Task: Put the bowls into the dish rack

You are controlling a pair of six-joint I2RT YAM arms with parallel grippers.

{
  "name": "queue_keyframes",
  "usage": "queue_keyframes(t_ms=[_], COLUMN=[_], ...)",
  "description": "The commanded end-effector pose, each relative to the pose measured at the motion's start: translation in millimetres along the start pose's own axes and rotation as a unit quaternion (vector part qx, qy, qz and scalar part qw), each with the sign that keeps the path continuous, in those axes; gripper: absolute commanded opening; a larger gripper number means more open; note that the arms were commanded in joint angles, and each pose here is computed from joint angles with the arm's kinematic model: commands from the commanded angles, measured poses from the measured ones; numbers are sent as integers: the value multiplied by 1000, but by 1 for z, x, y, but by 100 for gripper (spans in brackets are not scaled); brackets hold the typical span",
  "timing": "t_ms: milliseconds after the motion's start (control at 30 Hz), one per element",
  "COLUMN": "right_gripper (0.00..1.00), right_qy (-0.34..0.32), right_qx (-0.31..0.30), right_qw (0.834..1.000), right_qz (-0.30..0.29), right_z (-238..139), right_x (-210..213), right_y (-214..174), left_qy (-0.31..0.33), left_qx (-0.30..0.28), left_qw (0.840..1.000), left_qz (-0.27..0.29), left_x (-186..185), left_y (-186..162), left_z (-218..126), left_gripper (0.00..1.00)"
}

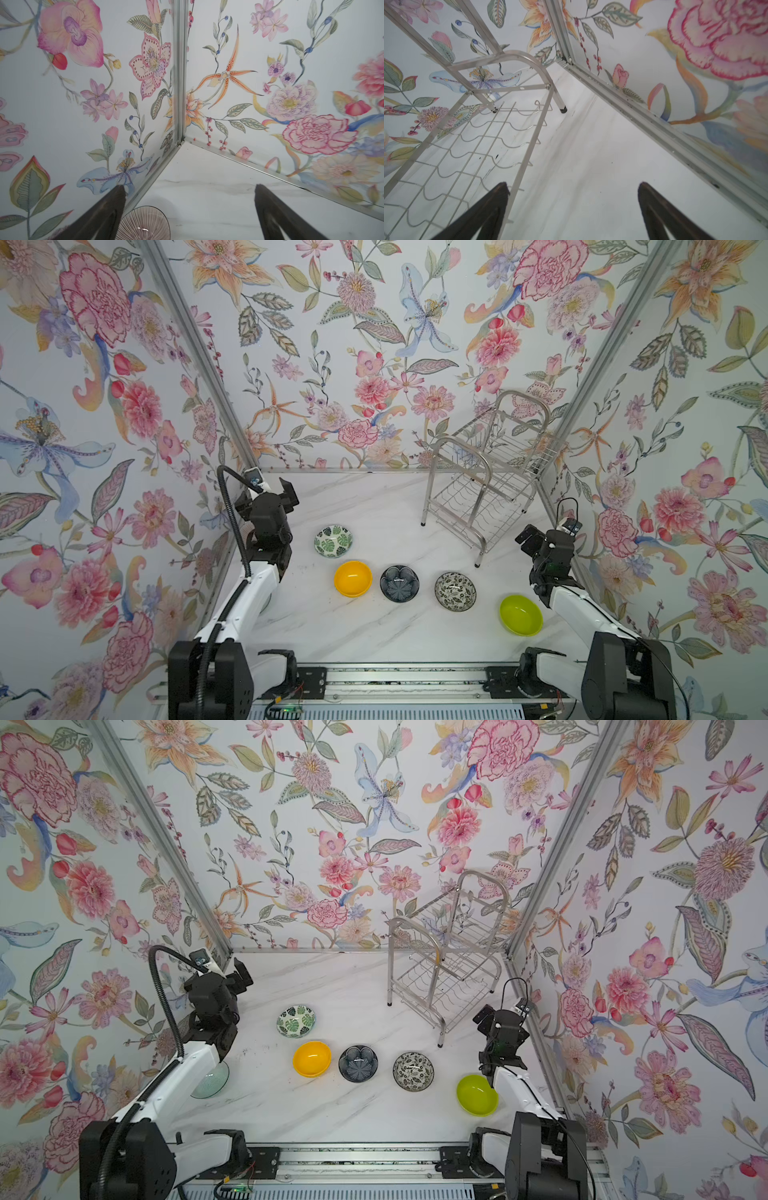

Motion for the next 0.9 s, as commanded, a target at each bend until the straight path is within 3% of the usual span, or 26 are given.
queue_keyframes(t_ms=[0, 133, 333, 567, 867], right_gripper=[99, 99, 91, 72, 47], right_qy=[44, 101, 142, 167, 171], right_qx=[61, 102, 136, 175, 222], right_qw=[997, 988, 975, 959, 945], right_qz=[37, 48, 107, 149, 167], right_z=[-4, 2, 12, 41, 70], right_x=[14, 34, 48, 57, 65], right_y=[-18, -20, -12, -3, -20], left_qy=[-37, -115, -171, -220, -240], left_qx=[168, 165, 210, 255, 272], left_qw=[984, 977, 957, 937, 928], left_qz=[-55, -71, -100, -96, -85], left_x=[-7, -54, -103, -142, -157], left_y=[-84, -104, -123, -150, -164], left_z=[-35, -78, -99, -119, -129], left_gripper=[99, 99, 99, 99, 99])
Point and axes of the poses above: each gripper's point midway between its finger pads, its own z axis out along the fingers, its own x axis along the line the jaws close on, y = z × x, the point moved 3 cm from there along -z, back along the fingers, and after that the axes turned 15 degrees about -z, right-handed, at the moved point
